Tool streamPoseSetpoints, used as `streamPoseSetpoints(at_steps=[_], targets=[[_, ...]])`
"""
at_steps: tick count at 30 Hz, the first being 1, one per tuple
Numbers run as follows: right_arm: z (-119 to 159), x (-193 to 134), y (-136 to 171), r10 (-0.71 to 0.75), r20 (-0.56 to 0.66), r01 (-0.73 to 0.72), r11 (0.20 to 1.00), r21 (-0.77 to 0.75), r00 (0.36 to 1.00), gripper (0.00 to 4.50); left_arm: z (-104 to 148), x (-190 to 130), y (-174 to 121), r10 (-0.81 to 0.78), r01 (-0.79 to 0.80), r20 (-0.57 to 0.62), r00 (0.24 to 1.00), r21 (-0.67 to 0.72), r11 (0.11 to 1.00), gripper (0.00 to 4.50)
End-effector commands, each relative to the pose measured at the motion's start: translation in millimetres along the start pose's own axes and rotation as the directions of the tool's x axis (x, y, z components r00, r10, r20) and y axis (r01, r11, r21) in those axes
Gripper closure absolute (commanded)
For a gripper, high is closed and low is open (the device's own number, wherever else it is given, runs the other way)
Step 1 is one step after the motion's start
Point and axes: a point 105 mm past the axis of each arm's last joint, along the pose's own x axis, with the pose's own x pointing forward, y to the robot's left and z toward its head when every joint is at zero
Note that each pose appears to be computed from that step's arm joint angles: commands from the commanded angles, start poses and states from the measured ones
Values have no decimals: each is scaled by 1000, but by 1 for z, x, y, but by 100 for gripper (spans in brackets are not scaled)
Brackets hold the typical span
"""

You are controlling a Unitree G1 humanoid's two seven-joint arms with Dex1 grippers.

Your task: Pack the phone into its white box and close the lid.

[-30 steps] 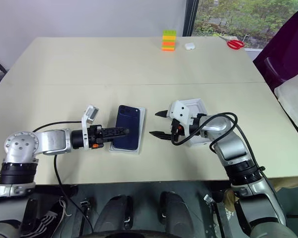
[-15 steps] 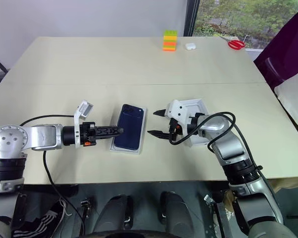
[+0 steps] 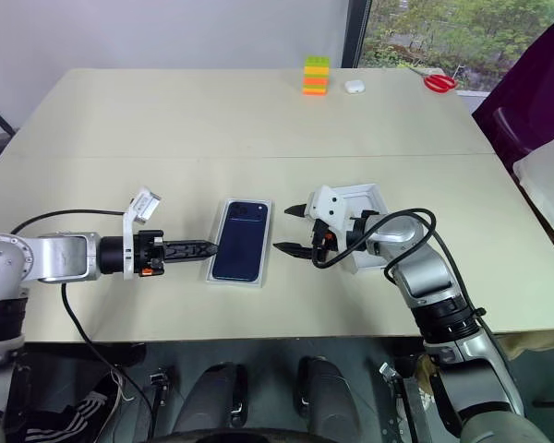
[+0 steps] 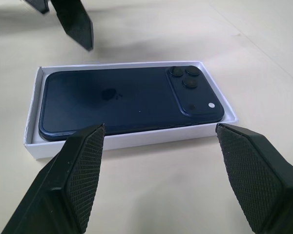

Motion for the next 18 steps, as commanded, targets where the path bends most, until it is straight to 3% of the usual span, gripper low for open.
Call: streamPoseSetpoints(at_steps=[1,6,7,10,15,17,18], targets=[[19,3,-2,6,55,-4,999,-37,998,69,11,-5,-8,-13,11,44,999,55,998,27],[35,8,-3,-6,138,1,999,35,990,69,37,-7,3,33,-57,221,975,99,993,27],[38,10,-2,-10,150,3,999,45,989,94,40,-7,3,28,-56,247,969,107,993,22],[40,16,2,-17,163,6,998,63,986,197,45,-6,8,19,-51,296,955,103,993,111],[38,27,8,-28,158,17,997,69,987,449,38,2,15,37,-66,286,958,94,993,359],[38,32,12,-32,162,20,997,74,986,450,35,6,18,44,-70,275,960,84,994,447],[38,35,14,-32,162,20,997,75,986,450,33,9,16,28,-53,267,963,89,995,447]])
